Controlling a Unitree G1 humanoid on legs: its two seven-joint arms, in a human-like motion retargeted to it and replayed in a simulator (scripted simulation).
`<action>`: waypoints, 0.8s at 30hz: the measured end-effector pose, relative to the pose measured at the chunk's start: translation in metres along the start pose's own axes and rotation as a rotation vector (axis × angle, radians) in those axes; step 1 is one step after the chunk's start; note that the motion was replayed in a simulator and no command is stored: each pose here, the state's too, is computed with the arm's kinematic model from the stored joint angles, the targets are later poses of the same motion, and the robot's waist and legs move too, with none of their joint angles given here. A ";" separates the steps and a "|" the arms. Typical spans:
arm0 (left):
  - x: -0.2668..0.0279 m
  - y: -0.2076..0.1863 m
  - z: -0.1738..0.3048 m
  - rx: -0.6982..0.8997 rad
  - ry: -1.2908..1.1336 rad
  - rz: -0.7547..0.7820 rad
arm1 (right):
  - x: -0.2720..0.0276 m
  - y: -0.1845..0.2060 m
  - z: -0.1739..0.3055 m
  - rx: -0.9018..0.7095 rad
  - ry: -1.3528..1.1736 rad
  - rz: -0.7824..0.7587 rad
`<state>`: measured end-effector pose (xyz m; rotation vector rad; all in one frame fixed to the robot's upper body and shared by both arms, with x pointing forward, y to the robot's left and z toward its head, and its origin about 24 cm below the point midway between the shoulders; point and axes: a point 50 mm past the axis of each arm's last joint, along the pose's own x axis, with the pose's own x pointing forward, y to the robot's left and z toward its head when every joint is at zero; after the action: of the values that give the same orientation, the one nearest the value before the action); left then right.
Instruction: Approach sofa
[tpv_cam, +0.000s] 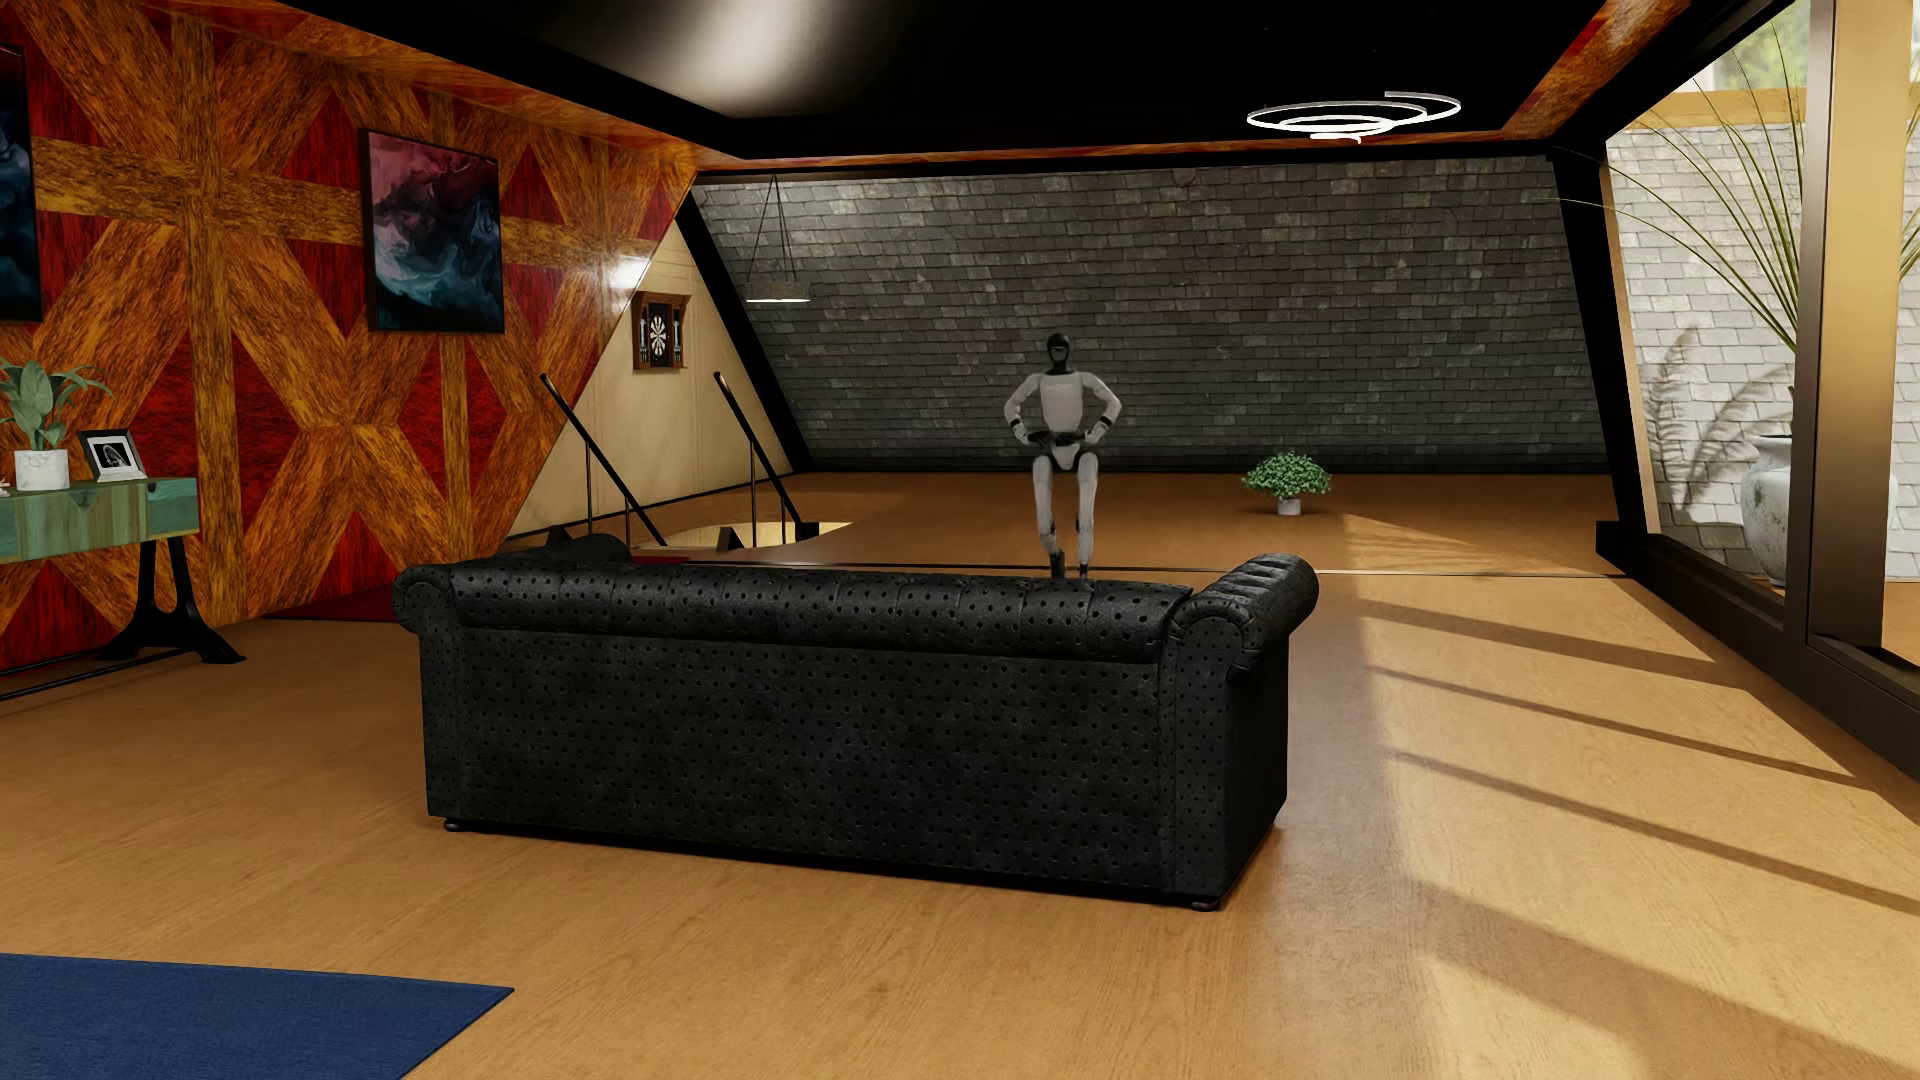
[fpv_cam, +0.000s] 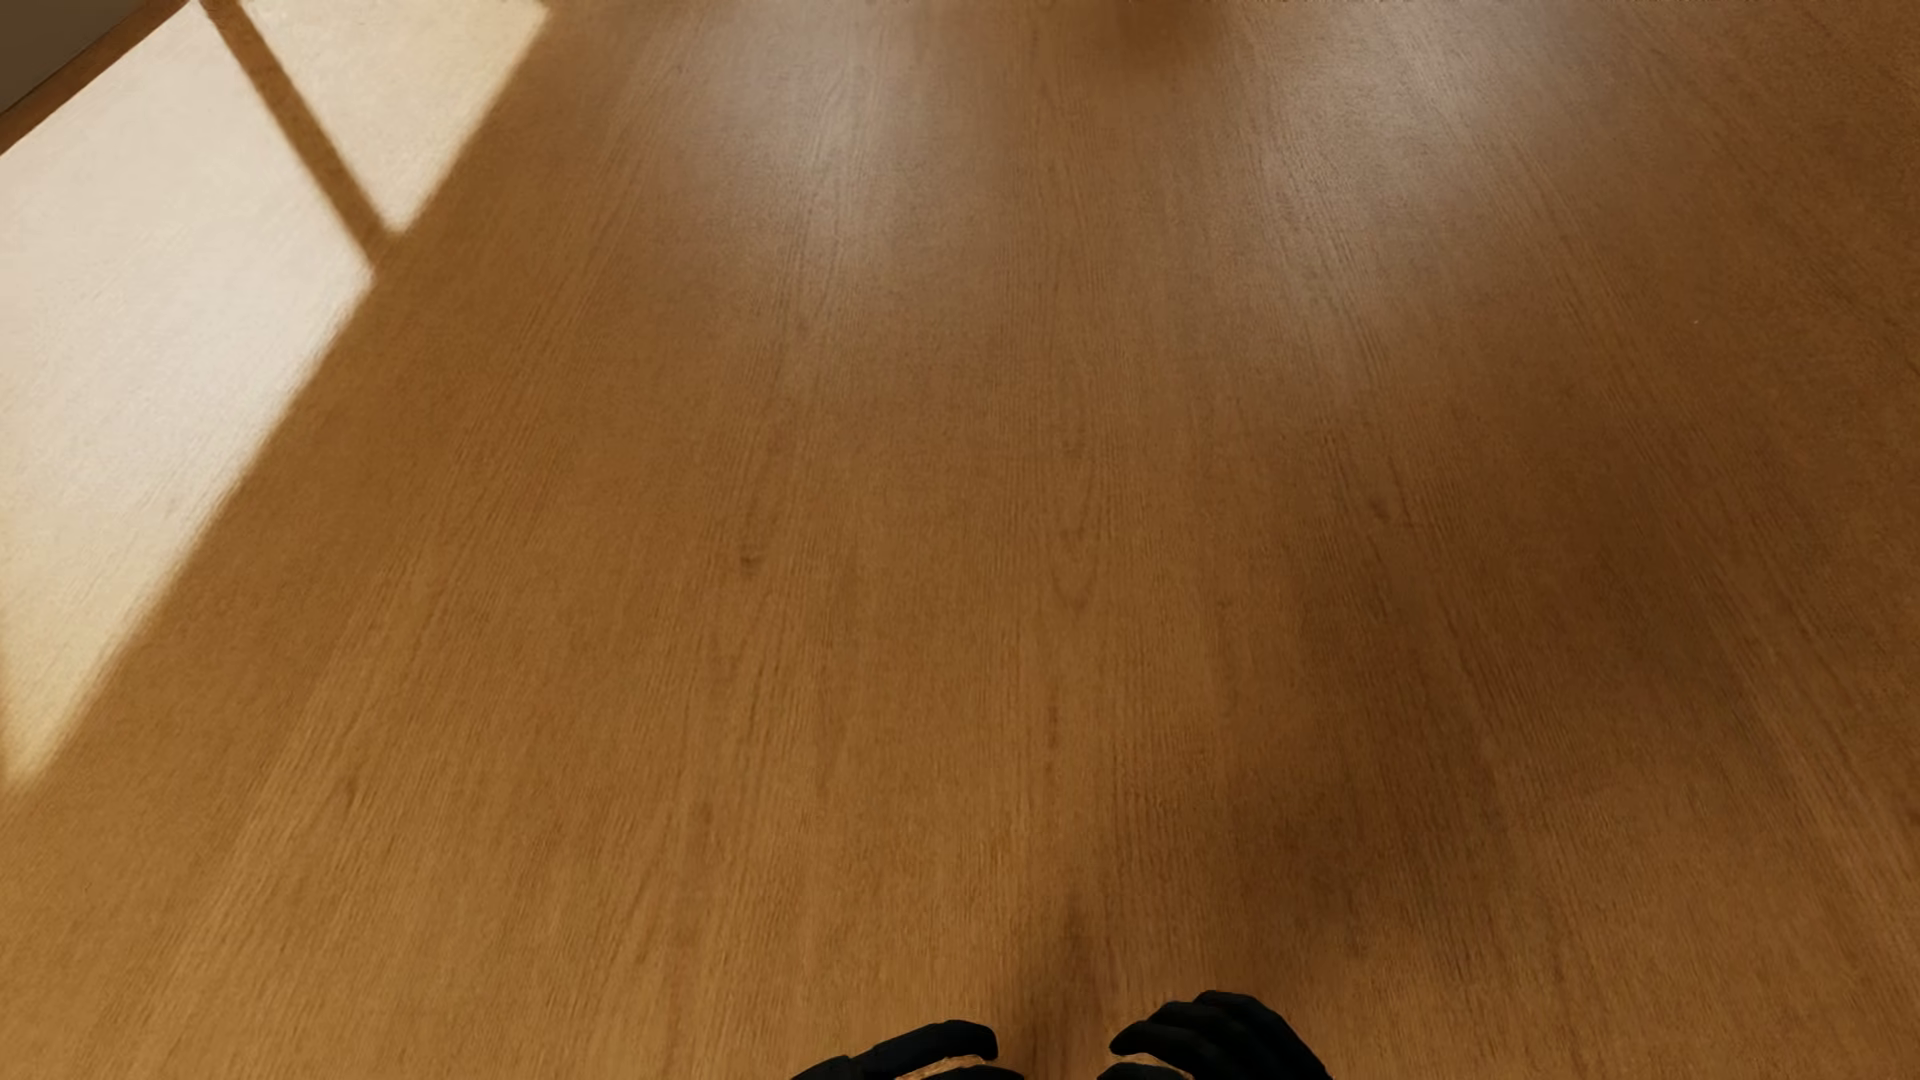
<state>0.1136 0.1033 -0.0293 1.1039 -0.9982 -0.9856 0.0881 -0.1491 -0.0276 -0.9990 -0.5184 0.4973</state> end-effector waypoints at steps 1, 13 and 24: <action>-0.003 -0.003 0.001 -0.030 0.020 -0.018 | -0.001 -0.002 0.000 -0.017 -0.012 0.006; -0.016 -0.008 0.012 -0.108 0.142 -0.040 | 0.021 -0.008 0.010 -0.061 -0.045 -0.152; -0.032 0.002 0.004 -0.059 0.170 -0.085 | 0.028 -0.001 0.019 0.021 -0.019 -0.183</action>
<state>0.1021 0.1335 -0.0315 1.1682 -0.7860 -0.9651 0.0979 -0.1202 -0.0135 -0.9172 -0.6145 0.3485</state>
